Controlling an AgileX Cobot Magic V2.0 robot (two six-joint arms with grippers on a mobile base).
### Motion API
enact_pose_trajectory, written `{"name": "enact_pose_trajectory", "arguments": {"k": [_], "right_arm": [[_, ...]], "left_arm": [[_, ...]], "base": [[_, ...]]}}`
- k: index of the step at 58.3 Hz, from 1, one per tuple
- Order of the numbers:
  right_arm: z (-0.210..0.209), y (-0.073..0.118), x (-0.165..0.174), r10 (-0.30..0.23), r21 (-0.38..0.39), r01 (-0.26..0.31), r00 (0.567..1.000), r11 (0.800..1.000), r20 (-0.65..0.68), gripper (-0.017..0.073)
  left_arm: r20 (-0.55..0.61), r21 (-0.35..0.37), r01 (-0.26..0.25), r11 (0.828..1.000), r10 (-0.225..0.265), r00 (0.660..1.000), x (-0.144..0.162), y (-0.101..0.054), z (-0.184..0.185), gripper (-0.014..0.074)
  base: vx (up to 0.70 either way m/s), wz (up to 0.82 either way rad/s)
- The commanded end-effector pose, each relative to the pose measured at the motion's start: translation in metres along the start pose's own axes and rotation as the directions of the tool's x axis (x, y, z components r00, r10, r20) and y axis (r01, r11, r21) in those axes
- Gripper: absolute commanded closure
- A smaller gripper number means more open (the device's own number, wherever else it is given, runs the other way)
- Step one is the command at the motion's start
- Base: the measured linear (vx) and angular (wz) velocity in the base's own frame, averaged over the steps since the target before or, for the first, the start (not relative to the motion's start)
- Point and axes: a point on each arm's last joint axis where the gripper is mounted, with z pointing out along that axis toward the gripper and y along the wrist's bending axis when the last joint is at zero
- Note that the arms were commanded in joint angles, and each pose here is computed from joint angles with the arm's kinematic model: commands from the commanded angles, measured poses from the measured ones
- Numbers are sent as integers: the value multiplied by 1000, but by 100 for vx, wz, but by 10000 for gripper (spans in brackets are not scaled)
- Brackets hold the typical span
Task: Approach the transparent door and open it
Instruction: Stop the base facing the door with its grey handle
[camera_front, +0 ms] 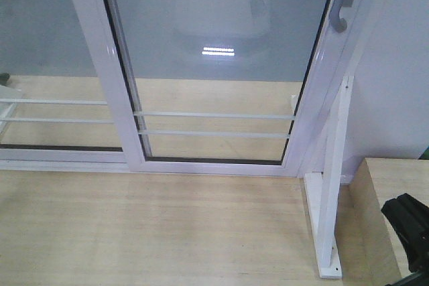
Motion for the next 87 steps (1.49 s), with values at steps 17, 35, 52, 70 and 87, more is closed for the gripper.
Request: {"name": "enact_pose_trajectory", "arguments": {"k": [17,35,52,70,87], "right_arm": [[-1,0,-6,-7,5,7,996,1000,87,565],[-1,0,-6,-7,5,7,996,1000,87,565],[-1,0,-6,-7,5,7,996,1000,87,565],[-1,0,-6,-7,5,7,996,1000,87,565],[-1,0,-6,-7,7,7,996,1000,86,565]], "left_arm": [[86,3,18,1000,-18,996,-5,0,-1,600],[86,3,18,1000,-18,996,-5,0,-1,600],[86,3,18,1000,-18,996,-5,0,-1,600],[86,3,18,1000,-18,996,-5,0,-1,600],[86,3,18,1000,-18,996,-5,0,-1,600]], "base": [[28,-16],[18,-5],[9,0],[4,-1],[4,0]]}}
